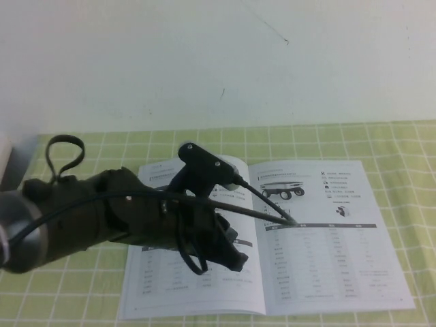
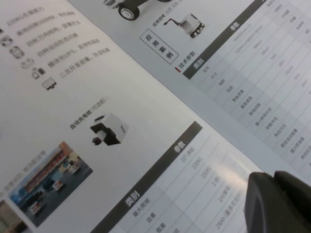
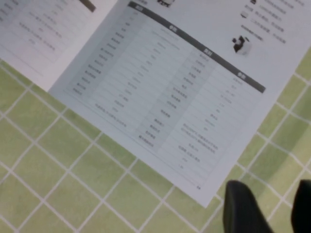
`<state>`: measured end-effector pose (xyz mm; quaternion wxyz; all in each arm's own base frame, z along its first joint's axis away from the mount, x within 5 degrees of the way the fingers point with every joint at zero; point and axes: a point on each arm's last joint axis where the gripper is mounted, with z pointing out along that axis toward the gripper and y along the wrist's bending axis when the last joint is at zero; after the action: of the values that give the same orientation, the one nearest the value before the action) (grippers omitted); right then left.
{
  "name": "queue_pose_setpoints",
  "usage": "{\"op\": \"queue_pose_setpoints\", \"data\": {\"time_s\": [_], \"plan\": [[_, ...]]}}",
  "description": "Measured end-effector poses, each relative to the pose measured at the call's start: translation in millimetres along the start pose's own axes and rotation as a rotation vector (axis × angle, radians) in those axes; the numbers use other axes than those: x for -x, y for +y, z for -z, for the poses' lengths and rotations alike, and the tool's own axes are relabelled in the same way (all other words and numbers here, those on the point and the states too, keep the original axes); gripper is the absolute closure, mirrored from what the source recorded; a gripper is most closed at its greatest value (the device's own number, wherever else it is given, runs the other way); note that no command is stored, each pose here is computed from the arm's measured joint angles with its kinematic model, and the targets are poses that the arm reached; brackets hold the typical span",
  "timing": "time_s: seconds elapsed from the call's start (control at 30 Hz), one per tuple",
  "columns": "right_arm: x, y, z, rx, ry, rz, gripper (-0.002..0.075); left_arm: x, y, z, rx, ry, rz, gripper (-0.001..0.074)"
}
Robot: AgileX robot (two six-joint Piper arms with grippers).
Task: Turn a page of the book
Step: Open the closed book
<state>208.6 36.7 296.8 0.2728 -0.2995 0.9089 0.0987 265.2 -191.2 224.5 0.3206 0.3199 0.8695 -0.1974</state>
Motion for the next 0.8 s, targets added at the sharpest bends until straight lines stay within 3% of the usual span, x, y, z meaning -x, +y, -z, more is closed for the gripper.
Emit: {"op": "queue_pose_setpoints", "data": {"time_s": [0.2, 0.5, 0.57, 0.73, 0.8], "plan": [[21, -9, -29, 0.001, 0.098, 0.024, 0.0531, -2, 6, -39, -0.014, 0.062, 0.066, 0.0739], [19, -33, -70, -0.109, 0.204, -0.178, 0.0529, -25, 12, -78, -0.038, 0.175, 0.156, 0.0739], [20, -36, -78, -0.119, 0.194, -0.206, 0.05, -28, 13, -82, -0.039, 0.185, 0.17, 0.0739], [19, -42, -101, -0.106, 0.211, -0.25, 0.0298, -28, 12, -84, -0.053, 0.192, 0.186, 0.0739], [16, -44, -112, -0.092, 0.234, -0.267, 0.0252, -28, 12, -84, -0.056, 0.194, 0.186, 0.0739]]}}
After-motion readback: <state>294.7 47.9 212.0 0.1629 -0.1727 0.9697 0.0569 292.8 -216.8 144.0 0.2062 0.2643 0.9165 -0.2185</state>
